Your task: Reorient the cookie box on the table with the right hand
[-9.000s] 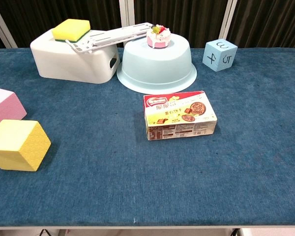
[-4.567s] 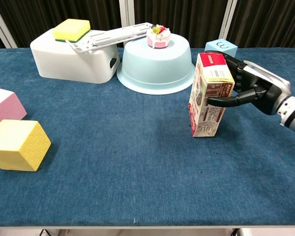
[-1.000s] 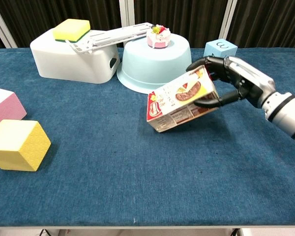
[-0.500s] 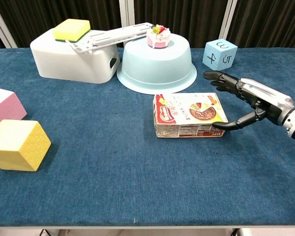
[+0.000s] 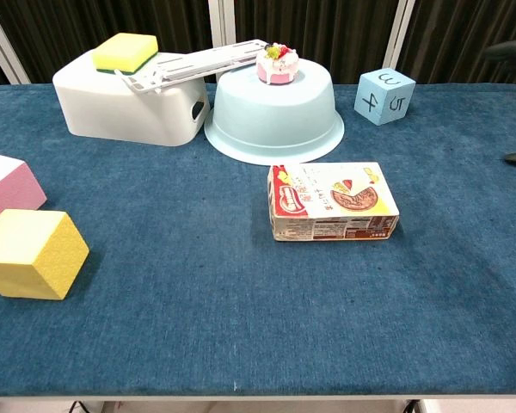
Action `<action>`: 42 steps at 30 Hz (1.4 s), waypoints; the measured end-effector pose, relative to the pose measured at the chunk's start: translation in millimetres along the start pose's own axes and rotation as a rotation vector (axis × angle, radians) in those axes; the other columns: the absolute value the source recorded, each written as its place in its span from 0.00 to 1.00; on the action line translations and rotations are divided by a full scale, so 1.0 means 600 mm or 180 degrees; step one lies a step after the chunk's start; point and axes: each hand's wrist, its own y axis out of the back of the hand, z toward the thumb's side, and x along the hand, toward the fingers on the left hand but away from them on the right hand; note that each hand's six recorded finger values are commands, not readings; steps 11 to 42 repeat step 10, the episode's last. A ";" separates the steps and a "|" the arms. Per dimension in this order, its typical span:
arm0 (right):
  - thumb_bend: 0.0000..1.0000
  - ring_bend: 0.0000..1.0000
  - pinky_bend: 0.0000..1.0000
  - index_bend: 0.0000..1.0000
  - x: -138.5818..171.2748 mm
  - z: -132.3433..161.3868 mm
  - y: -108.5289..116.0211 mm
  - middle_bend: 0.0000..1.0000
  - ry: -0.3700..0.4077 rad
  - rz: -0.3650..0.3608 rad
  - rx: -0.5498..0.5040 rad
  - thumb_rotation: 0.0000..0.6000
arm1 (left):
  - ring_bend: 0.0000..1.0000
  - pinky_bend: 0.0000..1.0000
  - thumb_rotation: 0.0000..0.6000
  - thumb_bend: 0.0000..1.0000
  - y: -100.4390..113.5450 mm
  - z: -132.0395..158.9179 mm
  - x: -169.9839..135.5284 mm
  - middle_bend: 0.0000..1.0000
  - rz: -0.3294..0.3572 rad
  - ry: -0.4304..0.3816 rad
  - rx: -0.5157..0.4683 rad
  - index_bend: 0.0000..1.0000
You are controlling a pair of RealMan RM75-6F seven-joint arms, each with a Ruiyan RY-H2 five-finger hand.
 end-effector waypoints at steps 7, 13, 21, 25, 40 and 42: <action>0.33 0.00 0.00 0.00 0.110 -0.039 0.078 0.00 -0.0577 -0.0471 0.0632 1.00 | 0.00 0.00 1.00 0.13 0.002 0.005 0.000 0.00 0.0054 -0.0021 -0.0003 0.00; 0.33 0.00 0.00 0.00 0.143 -0.051 0.084 0.00 -0.0706 -0.0564 0.0577 1.00 | 0.00 0.00 1.00 0.13 0.003 0.004 -0.003 0.00 0.0077 -0.0012 -0.0001 0.00; 0.33 0.00 0.00 0.00 0.143 -0.051 0.084 0.00 -0.0706 -0.0564 0.0577 1.00 | 0.00 0.00 1.00 0.13 0.003 0.004 -0.003 0.00 0.0077 -0.0012 -0.0001 0.00; 0.33 0.00 0.00 0.00 0.143 -0.051 0.084 0.00 -0.0706 -0.0564 0.0577 1.00 | 0.00 0.00 1.00 0.13 0.003 0.004 -0.003 0.00 0.0077 -0.0012 -0.0001 0.00; 0.33 0.00 0.00 0.00 0.143 -0.051 0.084 0.00 -0.0706 -0.0564 0.0577 1.00 | 0.00 0.00 1.00 0.13 0.003 0.004 -0.003 0.00 0.0077 -0.0012 -0.0001 0.00; 0.33 0.00 0.00 0.00 0.143 -0.051 0.084 0.00 -0.0706 -0.0564 0.0577 1.00 | 0.00 0.00 1.00 0.13 0.003 0.004 -0.003 0.00 0.0077 -0.0012 -0.0001 0.00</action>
